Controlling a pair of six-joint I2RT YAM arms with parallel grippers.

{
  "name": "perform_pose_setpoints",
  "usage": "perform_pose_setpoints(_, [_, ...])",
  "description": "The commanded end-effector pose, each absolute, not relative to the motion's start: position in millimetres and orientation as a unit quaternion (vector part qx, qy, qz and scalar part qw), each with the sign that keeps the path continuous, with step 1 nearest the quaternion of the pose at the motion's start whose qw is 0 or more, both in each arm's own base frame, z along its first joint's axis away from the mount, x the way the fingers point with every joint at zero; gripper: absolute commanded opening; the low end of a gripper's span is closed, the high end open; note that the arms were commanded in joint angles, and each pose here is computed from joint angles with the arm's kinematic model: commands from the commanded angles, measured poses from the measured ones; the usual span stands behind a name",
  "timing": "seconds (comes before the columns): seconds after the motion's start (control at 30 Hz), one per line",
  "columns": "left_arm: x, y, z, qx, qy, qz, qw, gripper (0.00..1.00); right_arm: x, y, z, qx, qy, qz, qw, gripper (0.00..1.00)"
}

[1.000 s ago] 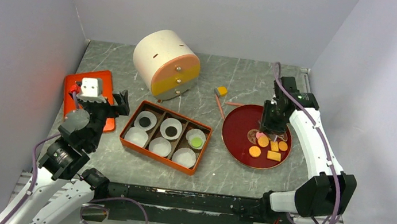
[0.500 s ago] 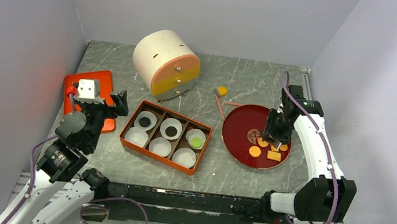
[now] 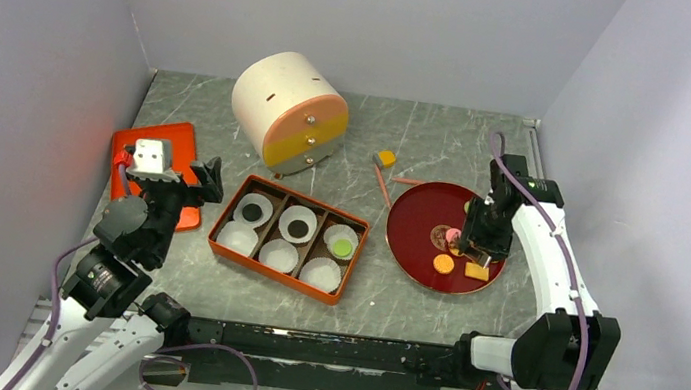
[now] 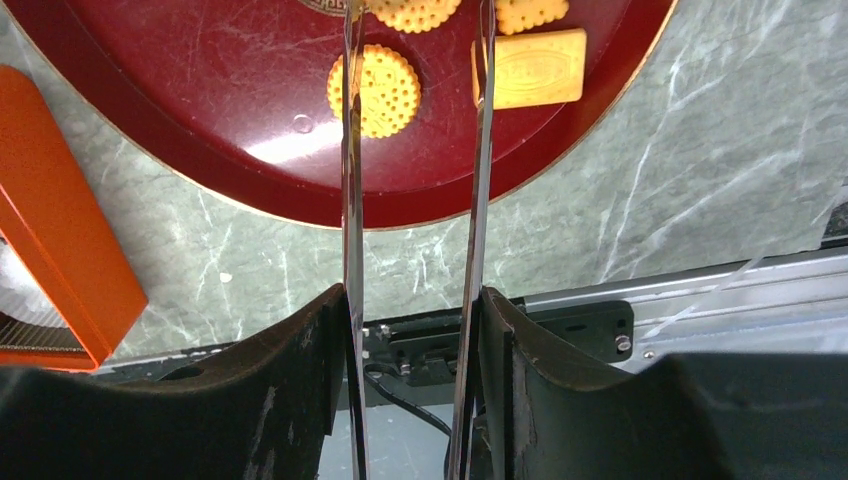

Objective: Pack the cookies

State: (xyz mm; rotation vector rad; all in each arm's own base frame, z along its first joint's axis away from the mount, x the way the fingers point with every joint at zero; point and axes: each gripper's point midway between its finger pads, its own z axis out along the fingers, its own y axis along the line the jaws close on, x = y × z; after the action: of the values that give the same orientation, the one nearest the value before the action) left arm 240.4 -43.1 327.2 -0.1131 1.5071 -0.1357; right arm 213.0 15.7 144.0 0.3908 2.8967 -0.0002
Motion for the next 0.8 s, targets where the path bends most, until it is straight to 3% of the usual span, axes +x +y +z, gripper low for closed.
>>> perform_pose_setpoints(0.0, [239.2, -44.6, 338.3, -0.053, 0.667, -0.073, 0.739, 0.96, 211.7, 19.5, 142.2, 0.139, 0.984, 0.015, 0.111, 0.52])
perform_pose_setpoints(0.77, [241.2, -45.3, 336.4, -0.052, 0.671, -0.070, 0.736, 0.96, 220.3, 22.3, 137.8, 0.133, 0.984, 0.024, 0.118, 0.48])
